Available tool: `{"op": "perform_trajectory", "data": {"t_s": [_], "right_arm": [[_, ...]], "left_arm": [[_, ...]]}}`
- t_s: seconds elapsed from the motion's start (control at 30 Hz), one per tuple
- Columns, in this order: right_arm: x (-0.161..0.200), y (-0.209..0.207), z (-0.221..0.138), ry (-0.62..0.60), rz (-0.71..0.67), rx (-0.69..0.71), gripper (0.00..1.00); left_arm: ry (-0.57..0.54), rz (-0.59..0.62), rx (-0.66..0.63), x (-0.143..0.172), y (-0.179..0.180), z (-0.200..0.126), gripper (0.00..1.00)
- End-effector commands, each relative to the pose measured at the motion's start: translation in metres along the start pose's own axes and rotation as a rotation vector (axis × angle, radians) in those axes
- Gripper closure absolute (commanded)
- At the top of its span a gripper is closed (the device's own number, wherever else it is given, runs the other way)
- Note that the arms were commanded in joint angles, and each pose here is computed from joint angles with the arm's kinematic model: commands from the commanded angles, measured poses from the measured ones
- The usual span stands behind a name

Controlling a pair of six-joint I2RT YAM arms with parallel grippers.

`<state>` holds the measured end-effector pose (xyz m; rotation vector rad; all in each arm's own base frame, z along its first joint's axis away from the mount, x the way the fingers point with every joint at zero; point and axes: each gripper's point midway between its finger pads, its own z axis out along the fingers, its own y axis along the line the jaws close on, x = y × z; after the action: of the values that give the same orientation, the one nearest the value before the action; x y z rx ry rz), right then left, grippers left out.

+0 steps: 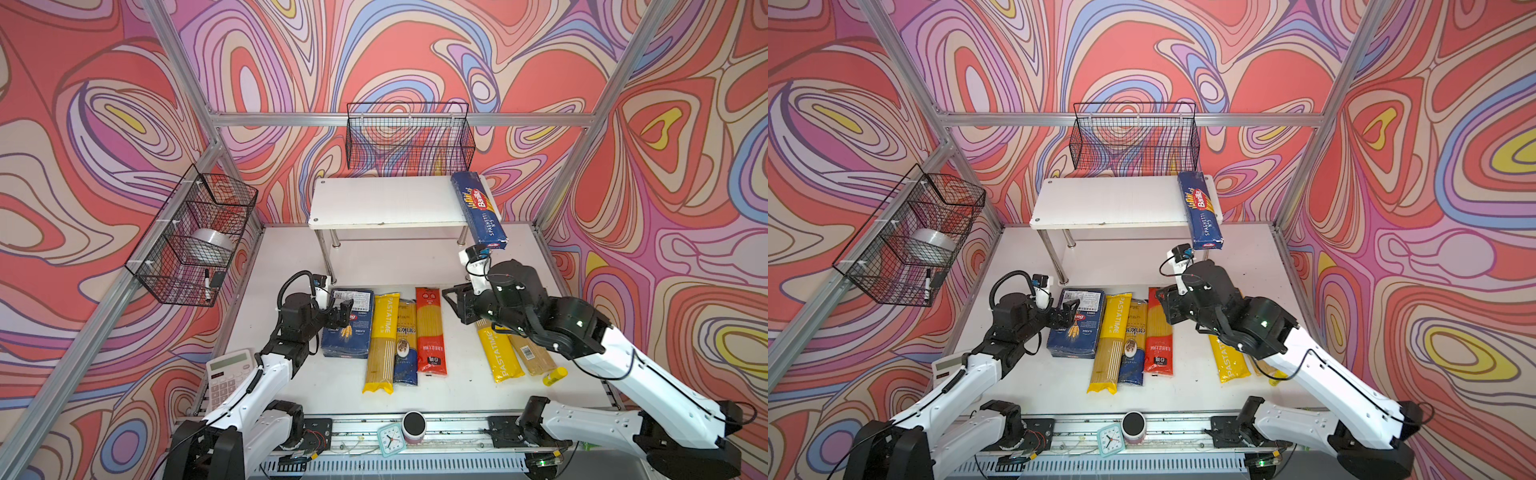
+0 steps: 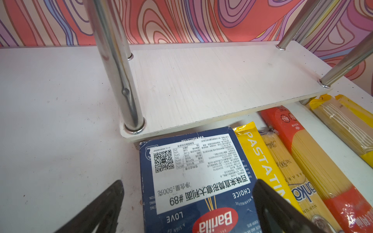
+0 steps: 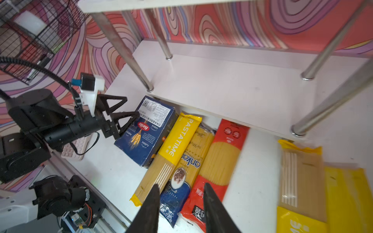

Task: Arrange pasta packages on shelves
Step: Move the pasta box to the shelf.

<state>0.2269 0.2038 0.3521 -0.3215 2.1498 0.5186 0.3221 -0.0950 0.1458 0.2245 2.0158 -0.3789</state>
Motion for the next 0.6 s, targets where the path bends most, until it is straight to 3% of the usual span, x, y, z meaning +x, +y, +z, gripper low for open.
{"op": "perform_trajectory", "data": {"t_s": [0.0,0.17,0.57], "right_arm": [[-0.008,-0.036,-0.037,-0.029,0.039,0.171,0.66],[-0.033,-0.045,-0.055,-0.097,0.013,0.242,0.69],[-0.074,-0.032,-0.037,-0.198,-0.075,0.253,0.6]], "left_arm": [[-0.012,-0.003,-0.007,-0.005,0.001,0.0,0.0],[-0.01,-0.004,-0.005,-0.005,0.001,0.0,0.0],[-0.006,-0.004,-0.005,-0.004,0.001,0.001,0.0]]}}
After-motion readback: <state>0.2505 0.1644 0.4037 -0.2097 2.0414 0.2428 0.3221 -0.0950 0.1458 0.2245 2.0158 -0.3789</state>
